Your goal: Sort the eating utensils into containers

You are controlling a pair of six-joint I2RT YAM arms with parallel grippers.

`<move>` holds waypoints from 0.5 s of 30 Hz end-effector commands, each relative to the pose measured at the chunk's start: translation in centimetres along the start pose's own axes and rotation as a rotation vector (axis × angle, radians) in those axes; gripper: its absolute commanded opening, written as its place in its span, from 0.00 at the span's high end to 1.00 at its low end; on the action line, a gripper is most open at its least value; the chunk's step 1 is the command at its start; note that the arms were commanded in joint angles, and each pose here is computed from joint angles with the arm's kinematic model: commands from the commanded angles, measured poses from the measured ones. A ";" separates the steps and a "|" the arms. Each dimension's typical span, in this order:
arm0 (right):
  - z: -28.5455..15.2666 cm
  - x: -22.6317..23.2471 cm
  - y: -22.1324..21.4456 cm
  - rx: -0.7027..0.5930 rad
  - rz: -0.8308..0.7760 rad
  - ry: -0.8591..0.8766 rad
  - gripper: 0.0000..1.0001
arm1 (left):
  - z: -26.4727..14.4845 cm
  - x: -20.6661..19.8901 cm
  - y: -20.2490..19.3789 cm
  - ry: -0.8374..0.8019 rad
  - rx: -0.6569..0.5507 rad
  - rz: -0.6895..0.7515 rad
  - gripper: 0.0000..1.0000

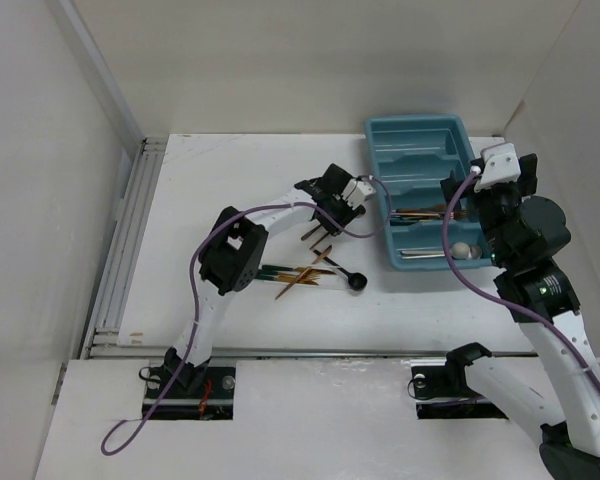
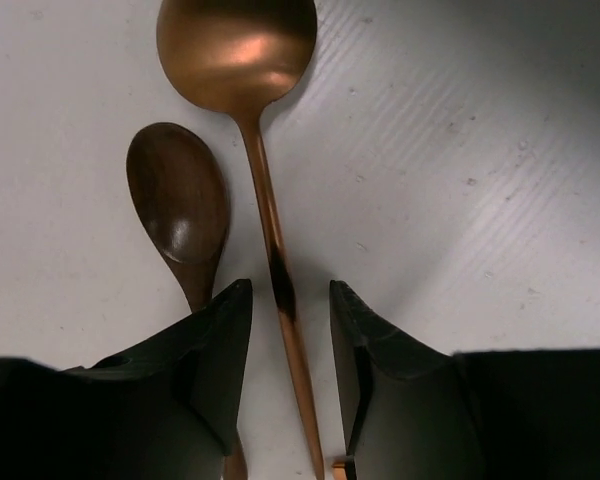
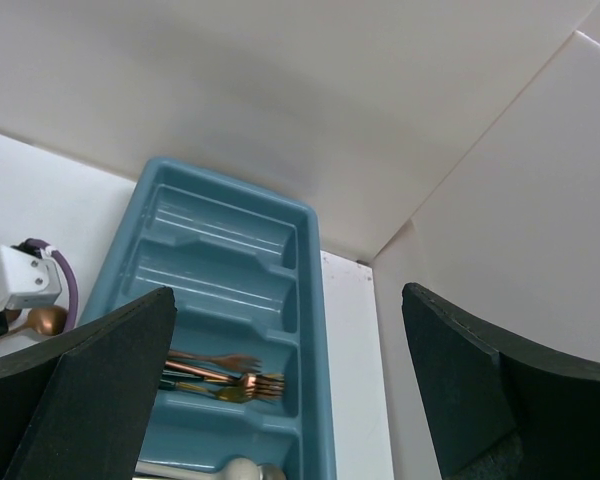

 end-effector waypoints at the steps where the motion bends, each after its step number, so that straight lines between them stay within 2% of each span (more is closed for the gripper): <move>1: -0.5 -1.2 1.7 -0.046 0.026 -0.036 0.01 | 0.3 0.9 0.6 0.038 -0.002 0.012 0.66; 4: -0.5 -1.2 1.7 -0.046 0.026 -0.036 0.01 | 0.4 0.9 0.4 0.036 0.013 0.010 0.66; 6: -0.5 -1.3 1.6 -0.040 0.018 -0.044 0.01 | 0.8 0.5 0.0 0.010 0.031 0.007 0.71; 7: -0.5 -1.2 1.4 -0.033 0.015 -0.039 0.01 | 0.7 0.4 -0.4 0.007 0.047 0.005 0.75; 8: -0.8 -1.5 1.5 -0.036 0.018 -0.051 0.01 | 0.7 0.1 -0.8 -0.014 0.060 0.002 0.87; 10: -0.8 -1.7 1.4 -0.030 0.009 -0.060 0.01 | 0.7 -0.3 -1.6 -0.038 0.084 0.008 1.00; 11: -0.8 -1.7 1.4 -0.030 0.009 -0.061 0.01 | 0.8 -0.4 -2.0 -0.040 0.094 0.007 1.00; 14: -1.1 -1.9 1.6 -0.037 0.012 -0.065 0.01 | -1.4 -0.4 0.0 -0.049 0.034 -0.023 1.00; 15: -1.1 -1.9 1.6 -0.037 0.012 -0.065 0.01 | -3.4 -0.3 3.2 -0.036 -0.056 -0.034 1.00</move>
Point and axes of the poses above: each gripper's point midway between its finger pads, its own z axis out along the fingers, its own x axis along the line the jaws close on, y = z × x, the point moved 1 cm from there along -z, back along the fingers, and after that the axes turned 5 degrees about -z, right-handed, at the moved point
